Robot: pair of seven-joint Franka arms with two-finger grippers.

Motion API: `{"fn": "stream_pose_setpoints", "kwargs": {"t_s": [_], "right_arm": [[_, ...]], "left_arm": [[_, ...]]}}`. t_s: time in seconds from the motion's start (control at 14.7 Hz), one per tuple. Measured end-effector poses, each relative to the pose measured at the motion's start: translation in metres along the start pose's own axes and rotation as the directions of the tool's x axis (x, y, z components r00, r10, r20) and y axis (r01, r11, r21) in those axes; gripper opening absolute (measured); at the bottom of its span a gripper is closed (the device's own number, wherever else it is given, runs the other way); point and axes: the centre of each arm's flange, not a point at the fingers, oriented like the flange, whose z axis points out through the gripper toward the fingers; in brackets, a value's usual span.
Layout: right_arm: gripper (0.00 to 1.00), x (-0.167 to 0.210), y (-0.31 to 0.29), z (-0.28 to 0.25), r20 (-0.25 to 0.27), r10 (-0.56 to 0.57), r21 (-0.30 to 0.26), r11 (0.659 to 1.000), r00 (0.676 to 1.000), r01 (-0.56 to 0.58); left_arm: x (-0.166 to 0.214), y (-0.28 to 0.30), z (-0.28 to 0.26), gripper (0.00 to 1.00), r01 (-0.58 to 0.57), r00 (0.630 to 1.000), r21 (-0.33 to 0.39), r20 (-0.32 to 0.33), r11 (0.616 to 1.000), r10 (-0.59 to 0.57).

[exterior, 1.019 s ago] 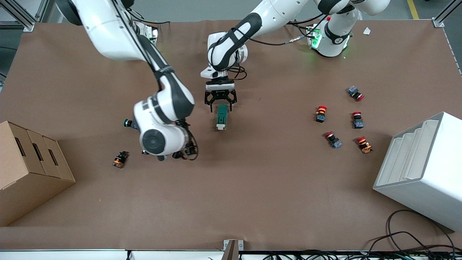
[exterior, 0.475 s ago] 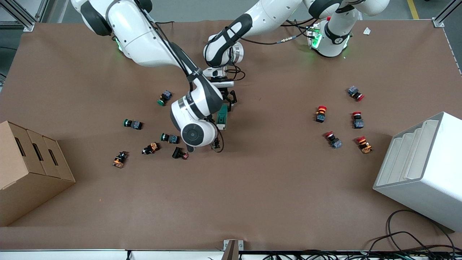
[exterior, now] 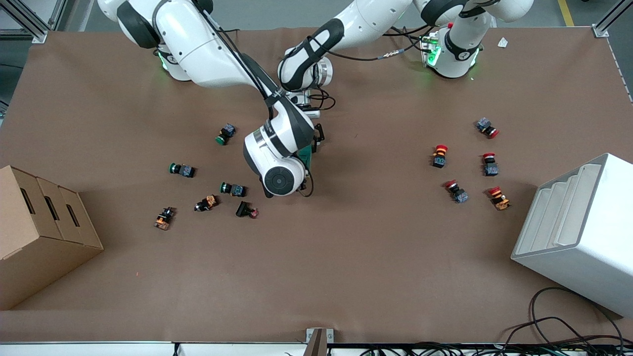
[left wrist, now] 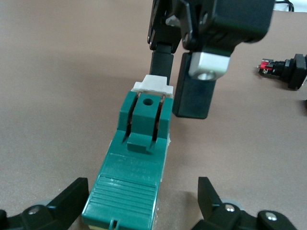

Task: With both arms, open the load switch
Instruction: 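Push the white lever shut with the right gripper while the left gripper holds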

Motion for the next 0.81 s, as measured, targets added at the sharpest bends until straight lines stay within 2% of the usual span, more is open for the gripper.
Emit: {"fn": "stream_pose_setpoints", "kwargs": {"t_s": [0.27, 0.81], "right_arm": [[1.0, -0.001, 0.003, -0.01, 0.045, 0.011, -0.046, 0.999, 0.999, -0.009], [1.0, -0.02, 0.024, -0.022, 0.079, -0.022, -0.169, 0.985, 0.997, 0.035]], "left_arm": [[0.0, 0.0, 0.0, 1.0, 0.001, 1.0, 0.001, -0.001, 1.0, -0.001], [0.0, 0.0, 0.0, 1.0, 0.007, 1.0, 0.002, -0.002, 1.0, -0.007]]}}
